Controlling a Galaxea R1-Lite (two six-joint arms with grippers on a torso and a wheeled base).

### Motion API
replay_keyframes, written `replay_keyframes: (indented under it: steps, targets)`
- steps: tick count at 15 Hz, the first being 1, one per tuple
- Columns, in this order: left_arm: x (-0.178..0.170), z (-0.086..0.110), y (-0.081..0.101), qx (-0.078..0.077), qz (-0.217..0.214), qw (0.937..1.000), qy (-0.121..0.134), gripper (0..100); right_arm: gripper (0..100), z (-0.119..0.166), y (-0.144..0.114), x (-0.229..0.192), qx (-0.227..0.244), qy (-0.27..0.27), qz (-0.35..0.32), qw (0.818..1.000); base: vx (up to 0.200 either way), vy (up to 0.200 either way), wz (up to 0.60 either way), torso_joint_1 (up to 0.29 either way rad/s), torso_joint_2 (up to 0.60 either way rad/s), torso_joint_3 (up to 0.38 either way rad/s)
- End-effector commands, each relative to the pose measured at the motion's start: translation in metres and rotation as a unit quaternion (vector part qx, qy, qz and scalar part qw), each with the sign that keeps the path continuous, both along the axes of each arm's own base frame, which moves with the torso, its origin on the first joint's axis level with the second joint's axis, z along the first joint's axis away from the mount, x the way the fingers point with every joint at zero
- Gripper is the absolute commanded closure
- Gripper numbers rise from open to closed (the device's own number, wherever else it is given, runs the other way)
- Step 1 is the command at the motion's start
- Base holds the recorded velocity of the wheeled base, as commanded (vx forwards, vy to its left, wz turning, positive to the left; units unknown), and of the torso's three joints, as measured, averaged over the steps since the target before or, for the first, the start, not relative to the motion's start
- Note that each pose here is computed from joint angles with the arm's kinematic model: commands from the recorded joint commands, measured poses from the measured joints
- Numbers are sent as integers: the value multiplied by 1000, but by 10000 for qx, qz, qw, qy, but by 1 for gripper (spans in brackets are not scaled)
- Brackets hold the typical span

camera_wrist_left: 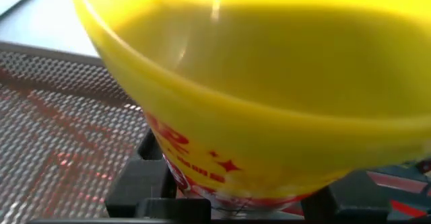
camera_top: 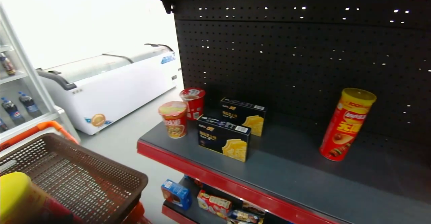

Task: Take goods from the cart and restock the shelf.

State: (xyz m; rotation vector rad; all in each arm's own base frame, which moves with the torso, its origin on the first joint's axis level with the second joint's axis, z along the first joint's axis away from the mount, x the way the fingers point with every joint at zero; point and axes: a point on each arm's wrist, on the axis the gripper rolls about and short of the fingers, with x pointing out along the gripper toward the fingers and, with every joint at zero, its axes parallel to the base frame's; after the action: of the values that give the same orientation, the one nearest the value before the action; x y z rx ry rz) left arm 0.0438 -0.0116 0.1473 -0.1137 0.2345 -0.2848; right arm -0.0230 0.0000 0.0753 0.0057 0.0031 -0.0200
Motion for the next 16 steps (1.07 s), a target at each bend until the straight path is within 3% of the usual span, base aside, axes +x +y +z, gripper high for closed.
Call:
replay_keyframes:
  steps: [1,3,10,13,16]
  targets:
    - [0,0,0,2,-8,10000,22,100,0,0,0,0,2,7,0,10000,0,0,-600,7,-2,2]
    - [0,0,0,0,-24,10000,14,100,0,0,0,0,2,7,0,10000,0,0,-600,5,0,2]
    - [0,-1,0,-4,-22,10000,31,100,0,0,0,0,2,7,0,10000,0,0,-86,0,0,0]
    - [-6,-2,1,-26,-22,10000,-66,100,0,0,0,0,-6,7,0,10000,0,0,-600,1,-1,1]
    - [-9,1,1,-73,-82,9997,-219,100,0,0,0,0,2,7,0,10000,0,0,0,0,0,0]
